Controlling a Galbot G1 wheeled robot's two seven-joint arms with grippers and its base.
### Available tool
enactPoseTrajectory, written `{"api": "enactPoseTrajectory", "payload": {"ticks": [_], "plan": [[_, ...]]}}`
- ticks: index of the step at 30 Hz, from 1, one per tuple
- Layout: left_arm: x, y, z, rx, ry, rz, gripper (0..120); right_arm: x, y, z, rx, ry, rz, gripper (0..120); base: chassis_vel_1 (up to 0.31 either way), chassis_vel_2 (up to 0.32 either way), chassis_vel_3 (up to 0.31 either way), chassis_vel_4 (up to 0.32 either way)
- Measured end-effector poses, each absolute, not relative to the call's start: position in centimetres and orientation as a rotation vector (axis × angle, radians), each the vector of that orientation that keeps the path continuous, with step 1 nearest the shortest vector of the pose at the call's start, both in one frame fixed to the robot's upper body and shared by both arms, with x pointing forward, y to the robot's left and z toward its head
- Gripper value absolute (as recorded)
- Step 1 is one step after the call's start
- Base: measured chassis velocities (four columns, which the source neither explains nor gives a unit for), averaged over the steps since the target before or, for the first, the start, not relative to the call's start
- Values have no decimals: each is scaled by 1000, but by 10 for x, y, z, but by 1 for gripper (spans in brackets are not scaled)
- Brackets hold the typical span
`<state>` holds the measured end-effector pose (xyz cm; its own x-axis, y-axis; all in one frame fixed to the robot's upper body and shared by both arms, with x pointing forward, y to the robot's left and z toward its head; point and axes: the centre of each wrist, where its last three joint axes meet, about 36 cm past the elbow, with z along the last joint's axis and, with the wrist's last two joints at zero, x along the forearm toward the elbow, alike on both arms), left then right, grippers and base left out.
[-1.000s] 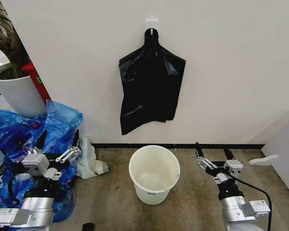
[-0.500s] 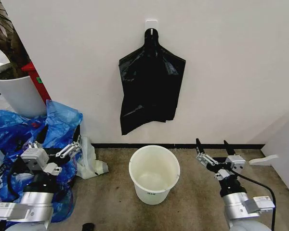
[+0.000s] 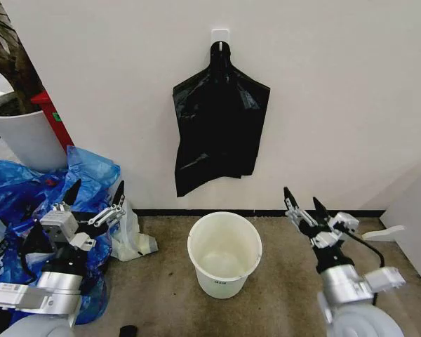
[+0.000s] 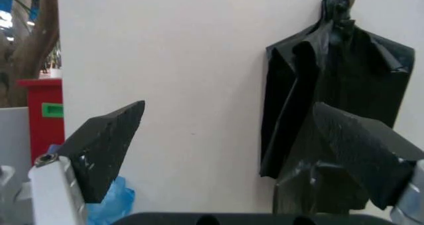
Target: Place the garbage bag over the trash bin.
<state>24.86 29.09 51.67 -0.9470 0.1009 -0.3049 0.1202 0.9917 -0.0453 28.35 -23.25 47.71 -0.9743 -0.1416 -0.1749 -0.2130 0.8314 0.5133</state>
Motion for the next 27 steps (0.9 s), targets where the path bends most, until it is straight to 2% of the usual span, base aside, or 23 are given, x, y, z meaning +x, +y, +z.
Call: {"api": "enactPoseTrajectory", "payload": {"ticks": [11,13,16,23,27], "plan": [[257,304,522,196,2860,-29,100,372,-203,461,-527,2787,1179,100,0,0,0,0],[263,307,525,190,2856,-9,100,406,-178,479,-658,2674,1346,100,0,0,0,0],[266,308,528,185,2860,-17,100,431,-164,503,-732,2558,1538,100,0,0,0,0],[270,310,527,189,2865,-16,100,450,-157,540,-790,2412,1834,100,0,0,0,0],[272,310,526,189,2870,-16,100,468,-145,555,-816,2382,1845,100,0,0,0,0]]}}
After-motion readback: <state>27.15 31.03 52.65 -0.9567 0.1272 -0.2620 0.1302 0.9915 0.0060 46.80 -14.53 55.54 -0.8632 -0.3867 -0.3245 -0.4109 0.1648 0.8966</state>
